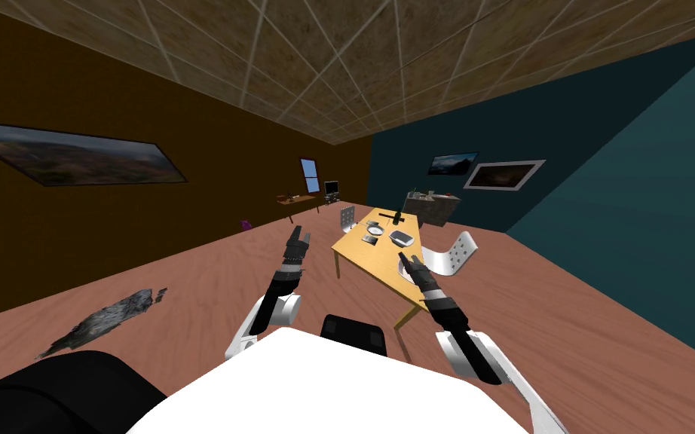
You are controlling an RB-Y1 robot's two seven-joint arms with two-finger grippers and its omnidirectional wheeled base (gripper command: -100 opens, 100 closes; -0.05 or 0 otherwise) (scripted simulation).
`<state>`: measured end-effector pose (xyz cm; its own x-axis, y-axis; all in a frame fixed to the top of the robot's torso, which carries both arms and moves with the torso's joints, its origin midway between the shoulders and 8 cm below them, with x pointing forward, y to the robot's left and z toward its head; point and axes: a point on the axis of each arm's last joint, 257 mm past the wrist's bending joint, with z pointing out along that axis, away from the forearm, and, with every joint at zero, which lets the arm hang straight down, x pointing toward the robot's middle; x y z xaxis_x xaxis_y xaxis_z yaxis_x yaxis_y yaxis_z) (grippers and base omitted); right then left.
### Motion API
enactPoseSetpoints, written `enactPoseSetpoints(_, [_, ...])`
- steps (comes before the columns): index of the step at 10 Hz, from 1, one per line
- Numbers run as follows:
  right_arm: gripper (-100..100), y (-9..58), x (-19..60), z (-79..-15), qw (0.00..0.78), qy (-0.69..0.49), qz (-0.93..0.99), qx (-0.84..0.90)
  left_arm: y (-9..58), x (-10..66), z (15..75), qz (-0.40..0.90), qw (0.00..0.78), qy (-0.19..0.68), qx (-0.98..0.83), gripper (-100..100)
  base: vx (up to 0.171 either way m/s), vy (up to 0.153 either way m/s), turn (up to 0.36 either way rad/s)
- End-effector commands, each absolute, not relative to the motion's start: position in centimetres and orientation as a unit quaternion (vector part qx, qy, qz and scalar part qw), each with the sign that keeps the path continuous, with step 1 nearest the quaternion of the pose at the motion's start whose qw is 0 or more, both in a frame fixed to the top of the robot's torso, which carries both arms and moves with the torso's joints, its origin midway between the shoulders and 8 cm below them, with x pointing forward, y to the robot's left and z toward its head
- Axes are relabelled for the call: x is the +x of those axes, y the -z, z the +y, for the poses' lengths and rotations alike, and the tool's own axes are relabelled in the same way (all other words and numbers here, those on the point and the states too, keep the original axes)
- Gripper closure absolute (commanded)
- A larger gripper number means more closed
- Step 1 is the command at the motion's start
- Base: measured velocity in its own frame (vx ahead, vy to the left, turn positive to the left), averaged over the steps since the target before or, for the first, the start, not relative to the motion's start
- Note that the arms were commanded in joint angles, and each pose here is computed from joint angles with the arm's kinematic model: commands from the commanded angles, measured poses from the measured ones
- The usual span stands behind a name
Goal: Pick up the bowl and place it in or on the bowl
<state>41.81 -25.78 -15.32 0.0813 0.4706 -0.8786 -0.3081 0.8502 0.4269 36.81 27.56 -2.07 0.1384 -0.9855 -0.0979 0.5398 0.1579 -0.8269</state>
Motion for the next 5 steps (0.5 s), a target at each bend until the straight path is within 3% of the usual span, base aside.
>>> enactPoseSetpoints(1, [-100,17.4,42.1,-26.1,0.727,-0.229,0.647,0.029,2.1,36.8,27.6,0.341,0.68,0.561,-0.327,0,-0.008,0.09,0.13])
enactPoseSetpoints(2, [-100,18.8,42.2,-26.3,0.721,-0.204,0.663,0.001,2.1,36.8,27.6,0.341,0.68,0.561,-0.327,0,-0.022,0.141,0.263])
enactPoseSetpoints(5, [-100,21.2,42.4,-27.0,0.711,-0.162,0.684,-0.035,2.1,36.8,27.6,0.341,0.68,0.561,-0.327,0,0.002,0.092,0.071])
